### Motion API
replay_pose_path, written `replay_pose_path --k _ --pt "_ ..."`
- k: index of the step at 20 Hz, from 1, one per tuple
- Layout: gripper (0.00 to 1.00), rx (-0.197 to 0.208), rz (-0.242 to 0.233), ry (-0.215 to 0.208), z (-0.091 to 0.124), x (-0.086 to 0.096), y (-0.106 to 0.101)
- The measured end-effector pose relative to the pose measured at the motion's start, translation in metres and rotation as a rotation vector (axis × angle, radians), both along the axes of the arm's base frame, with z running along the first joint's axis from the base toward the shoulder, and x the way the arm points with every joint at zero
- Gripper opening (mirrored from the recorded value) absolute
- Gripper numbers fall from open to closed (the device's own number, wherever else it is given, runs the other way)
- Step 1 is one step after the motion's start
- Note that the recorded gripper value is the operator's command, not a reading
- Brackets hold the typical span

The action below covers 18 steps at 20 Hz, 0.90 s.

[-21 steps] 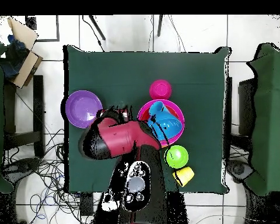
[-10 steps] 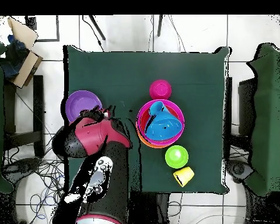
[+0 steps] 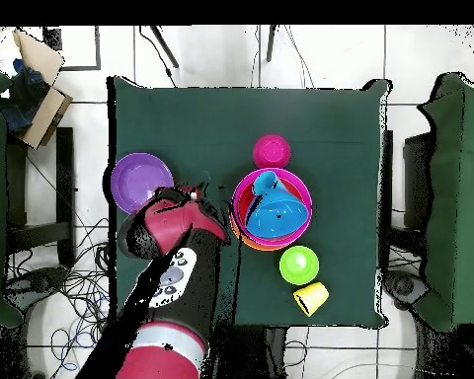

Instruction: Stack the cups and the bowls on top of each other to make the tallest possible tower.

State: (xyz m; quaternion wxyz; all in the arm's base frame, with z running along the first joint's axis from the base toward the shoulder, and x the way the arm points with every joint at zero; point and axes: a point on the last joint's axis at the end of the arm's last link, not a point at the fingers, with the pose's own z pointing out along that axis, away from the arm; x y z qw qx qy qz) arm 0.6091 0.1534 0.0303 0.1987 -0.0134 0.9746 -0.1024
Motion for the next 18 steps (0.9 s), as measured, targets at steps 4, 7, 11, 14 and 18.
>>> replay_pose_path --k 4,7,11,14,18 --pt "1.0 -0.009 0.008 -0.013 -0.019 -0.003 -0.01" --pt "1.0 -0.009 0.005 -0.015 -0.022 -0.004 -0.014" --pt "1.0 -0.005 -0.006 -0.024 -0.011 -0.004 -0.018" --pt "1.0 0.005 -0.025 -0.045 0.012 -0.003 -0.023" --pt "1.0 0.041 -0.084 -0.073 0.061 -0.002 -0.039"
